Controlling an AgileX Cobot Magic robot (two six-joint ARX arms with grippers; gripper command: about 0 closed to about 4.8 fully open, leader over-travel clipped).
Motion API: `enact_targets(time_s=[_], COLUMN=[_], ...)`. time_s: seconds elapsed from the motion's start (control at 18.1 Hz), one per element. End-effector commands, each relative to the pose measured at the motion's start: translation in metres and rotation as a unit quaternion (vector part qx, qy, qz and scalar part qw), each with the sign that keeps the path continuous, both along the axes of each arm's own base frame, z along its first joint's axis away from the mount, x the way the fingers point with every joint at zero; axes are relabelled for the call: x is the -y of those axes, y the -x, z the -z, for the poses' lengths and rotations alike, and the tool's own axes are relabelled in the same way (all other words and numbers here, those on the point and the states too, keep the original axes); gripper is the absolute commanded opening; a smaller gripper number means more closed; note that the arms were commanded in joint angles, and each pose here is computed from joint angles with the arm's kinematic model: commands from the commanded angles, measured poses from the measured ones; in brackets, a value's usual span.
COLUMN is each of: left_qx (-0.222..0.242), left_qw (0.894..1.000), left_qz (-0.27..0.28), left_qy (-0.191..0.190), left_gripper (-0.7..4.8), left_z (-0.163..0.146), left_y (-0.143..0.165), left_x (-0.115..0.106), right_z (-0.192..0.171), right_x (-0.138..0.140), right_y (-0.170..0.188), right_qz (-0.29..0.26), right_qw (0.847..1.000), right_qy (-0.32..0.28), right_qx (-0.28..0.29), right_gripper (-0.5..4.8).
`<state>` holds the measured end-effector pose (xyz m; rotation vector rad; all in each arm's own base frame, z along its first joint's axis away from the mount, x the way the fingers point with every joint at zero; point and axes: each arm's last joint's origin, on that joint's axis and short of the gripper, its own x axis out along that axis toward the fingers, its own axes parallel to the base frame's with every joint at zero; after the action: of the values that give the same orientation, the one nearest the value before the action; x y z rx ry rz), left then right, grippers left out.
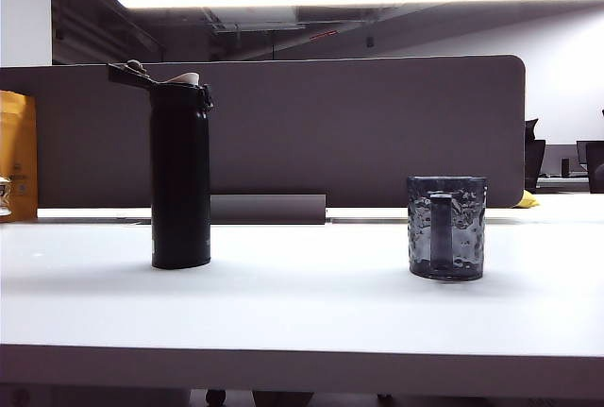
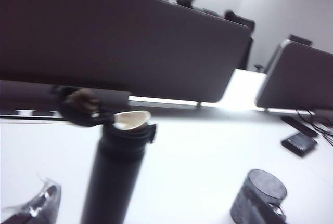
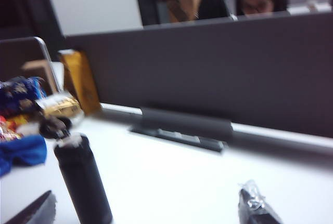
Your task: Pick up the black thermos, pour some water into the cup, then place the black thermos back on the table.
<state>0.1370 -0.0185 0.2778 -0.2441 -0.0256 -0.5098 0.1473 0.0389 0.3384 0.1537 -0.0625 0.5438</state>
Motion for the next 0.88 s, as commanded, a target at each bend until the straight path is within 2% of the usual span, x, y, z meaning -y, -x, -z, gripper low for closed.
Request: enact_targets(time_s=[0.06,0.22,0.28,0.39,0.44,0.61,0.72,0.88], left_qx=[0.003,-0.006,-0.020,-0.027,-0.028,-0.052,-0.070,-0.060], left_qw=[0.998,0.995,0.996,0.995,0.995,0.993,0.994,0.995], left_qz=[0.029,0.041,0.011,-0.035,-0.040,-0.037,-0.030,-0.030], left_qy=[-0.050,-0.087,-0.089,-0.091,-0.091,-0.095,-0.082,-0.068], left_gripper=[4.79,4.79,4.79,4.79,4.79,4.79,4.79,4.79], left_z=[0.005,0.020,0.027,0.037,0.041,0.069,0.085,0.096], left_y=[-0.022,-0.045,-0.055,-0.071,-0.077,-0.102,-0.114,-0.128], left_x=[0.014,0.026,0.028,0.028,0.029,0.034,0.037,0.041], right_z=[-0.004,0.011,0.015,0.021,0.023,0.030,0.032,0.032], right_x=[-0.023,-0.048,-0.058,-0.069,-0.071,-0.076,-0.076,-0.076], right_y=[-0.014,-0.030,-0.035,-0.043,-0.045,-0.053,-0.054,-0.054], right_qz=[-0.012,-0.054,-0.066,-0.080,-0.081,-0.082,-0.080,-0.079], right_qw=[1.000,0.998,0.998,0.997,0.997,0.996,0.996,0.996], right_qy=[-0.006,0.006,0.009,0.009,0.009,0.014,0.016,0.025], right_qx=[0.024,-0.011,-0.018,-0.018,-0.019,-0.030,-0.035,-0.030], right_gripper=[4.79,4.79,4.79,4.79,4.79,4.79,4.79,4.79])
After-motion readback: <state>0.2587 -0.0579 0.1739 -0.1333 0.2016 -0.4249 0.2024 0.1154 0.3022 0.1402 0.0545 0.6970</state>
